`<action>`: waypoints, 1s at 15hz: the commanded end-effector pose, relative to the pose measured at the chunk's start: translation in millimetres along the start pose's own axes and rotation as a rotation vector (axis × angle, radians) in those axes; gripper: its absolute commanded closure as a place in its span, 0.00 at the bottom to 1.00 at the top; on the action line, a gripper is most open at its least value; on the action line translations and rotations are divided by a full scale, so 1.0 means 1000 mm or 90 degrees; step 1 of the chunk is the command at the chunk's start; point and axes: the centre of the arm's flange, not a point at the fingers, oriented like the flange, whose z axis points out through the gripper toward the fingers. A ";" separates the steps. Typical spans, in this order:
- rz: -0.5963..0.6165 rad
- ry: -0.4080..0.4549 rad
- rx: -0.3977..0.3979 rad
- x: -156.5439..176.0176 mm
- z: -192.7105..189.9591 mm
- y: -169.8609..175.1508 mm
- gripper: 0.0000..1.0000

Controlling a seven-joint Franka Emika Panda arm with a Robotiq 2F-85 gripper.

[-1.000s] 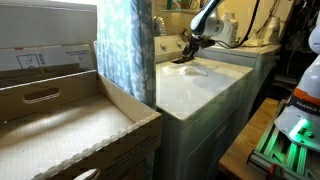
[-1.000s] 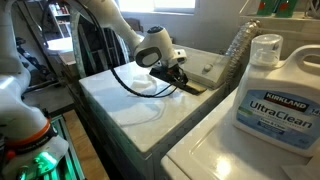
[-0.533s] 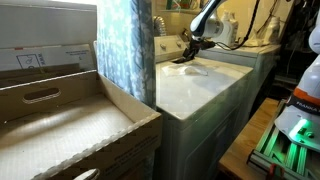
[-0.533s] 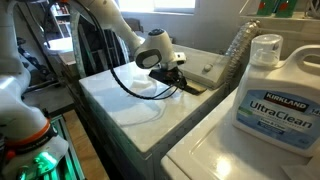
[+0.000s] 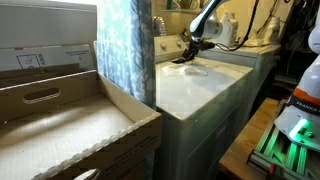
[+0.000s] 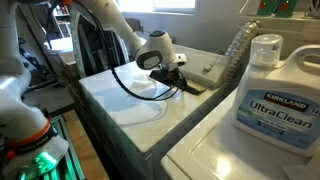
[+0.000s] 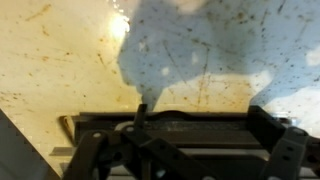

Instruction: Push the grey object into the detergent drawer of the washing machine on the left

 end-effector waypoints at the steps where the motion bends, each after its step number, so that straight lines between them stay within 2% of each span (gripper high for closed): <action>1: 0.004 0.017 0.007 0.010 0.014 0.009 0.00; 7: 0.005 0.013 0.009 0.018 0.027 0.013 0.00; 15: -0.001 0.042 0.007 0.028 0.033 0.016 0.00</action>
